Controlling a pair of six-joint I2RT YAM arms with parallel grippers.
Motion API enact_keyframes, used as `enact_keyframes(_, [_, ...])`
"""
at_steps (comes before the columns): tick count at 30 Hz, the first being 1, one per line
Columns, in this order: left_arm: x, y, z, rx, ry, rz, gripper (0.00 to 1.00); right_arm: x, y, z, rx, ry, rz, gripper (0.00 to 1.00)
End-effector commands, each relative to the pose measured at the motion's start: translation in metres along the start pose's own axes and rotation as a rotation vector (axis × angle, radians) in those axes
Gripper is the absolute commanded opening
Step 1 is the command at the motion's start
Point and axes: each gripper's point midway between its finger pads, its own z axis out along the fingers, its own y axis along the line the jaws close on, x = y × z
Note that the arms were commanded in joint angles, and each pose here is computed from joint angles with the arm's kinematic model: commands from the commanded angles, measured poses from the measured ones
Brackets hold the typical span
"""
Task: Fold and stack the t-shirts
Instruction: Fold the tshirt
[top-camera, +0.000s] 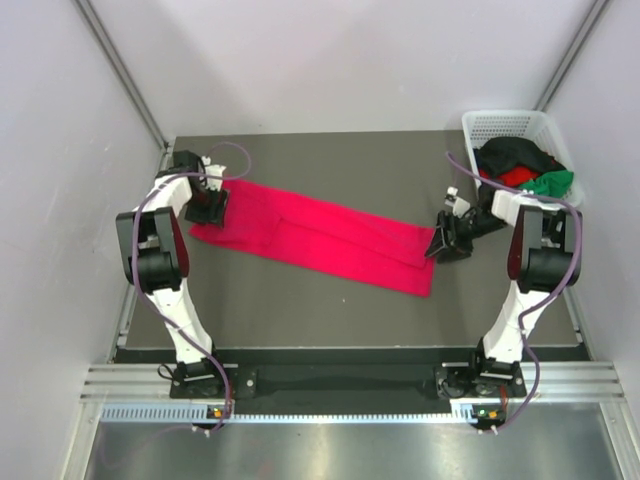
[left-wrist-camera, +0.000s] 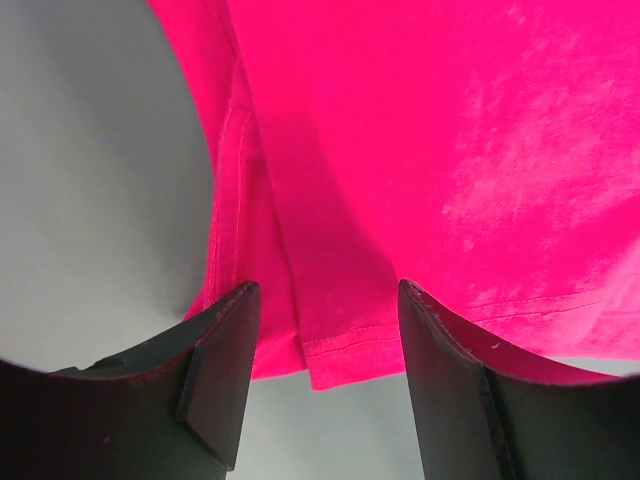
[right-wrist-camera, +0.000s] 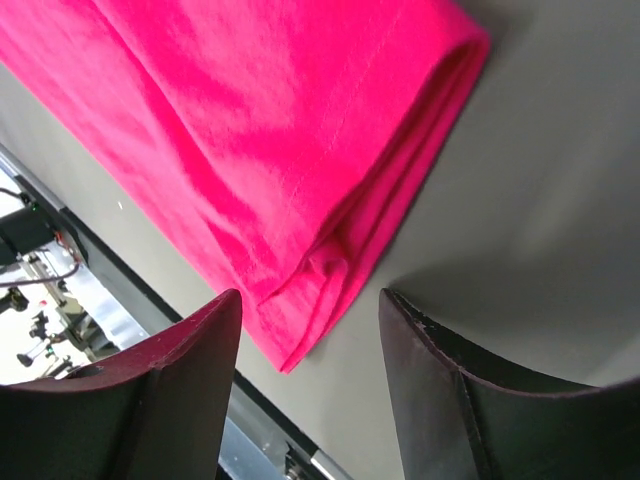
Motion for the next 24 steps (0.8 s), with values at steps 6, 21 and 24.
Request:
enact_keyframes(6, [-0.006,0.007,-0.012,-0.039,-0.035,0.016,0.62,-0.02,0.004,0.015,0.012,-0.008,-0.04,0.58])
enact_keyframes(21, [0.009,0.056,-0.027,-0.195,-0.034,-0.058,0.61,-0.003,-0.016,0.021,0.147,0.033,0.024,0.54])
enact_keyframes(24, [0.01,0.064,-0.028,-0.242,-0.022,-0.057,0.61,-0.001,-0.019,0.016,0.188,0.023,0.028,0.54])
